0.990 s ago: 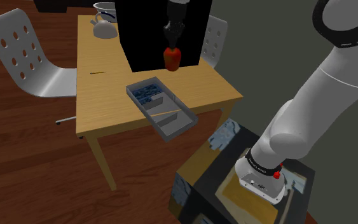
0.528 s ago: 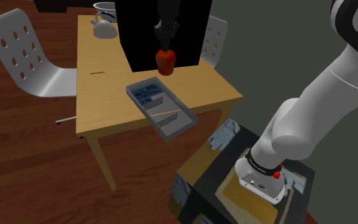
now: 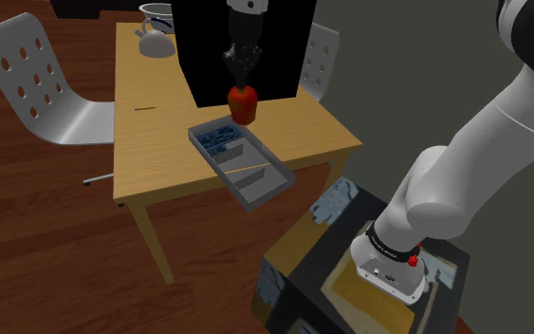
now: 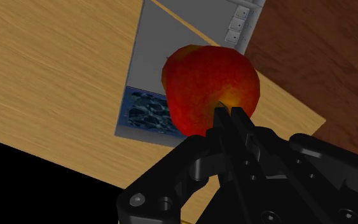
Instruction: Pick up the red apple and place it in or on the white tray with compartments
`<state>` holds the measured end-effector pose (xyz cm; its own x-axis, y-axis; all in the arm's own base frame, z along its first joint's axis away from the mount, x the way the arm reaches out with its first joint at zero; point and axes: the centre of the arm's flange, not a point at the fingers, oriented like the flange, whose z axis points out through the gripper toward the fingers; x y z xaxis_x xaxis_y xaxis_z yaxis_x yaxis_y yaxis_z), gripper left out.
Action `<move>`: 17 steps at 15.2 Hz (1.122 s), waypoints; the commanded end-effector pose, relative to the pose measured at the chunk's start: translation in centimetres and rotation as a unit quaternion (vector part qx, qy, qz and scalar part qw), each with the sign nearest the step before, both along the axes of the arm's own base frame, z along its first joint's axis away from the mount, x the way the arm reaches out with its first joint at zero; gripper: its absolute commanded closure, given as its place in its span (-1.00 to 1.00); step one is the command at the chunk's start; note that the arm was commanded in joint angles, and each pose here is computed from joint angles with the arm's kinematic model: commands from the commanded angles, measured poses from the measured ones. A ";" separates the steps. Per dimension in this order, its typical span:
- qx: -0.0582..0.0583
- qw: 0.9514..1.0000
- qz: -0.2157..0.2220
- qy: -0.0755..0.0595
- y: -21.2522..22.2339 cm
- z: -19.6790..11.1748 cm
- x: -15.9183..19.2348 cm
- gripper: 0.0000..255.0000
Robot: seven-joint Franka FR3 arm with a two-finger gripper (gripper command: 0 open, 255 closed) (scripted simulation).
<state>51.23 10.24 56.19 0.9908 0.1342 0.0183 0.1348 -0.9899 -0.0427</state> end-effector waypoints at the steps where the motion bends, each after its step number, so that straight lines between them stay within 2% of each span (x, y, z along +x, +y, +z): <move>1: 0.000 1.000 0.000 0.000 0.0 -1.1 0.0 1.00; 17: 0.000 1.000 0.000 0.000 0.0 -9.5 0.0 1.00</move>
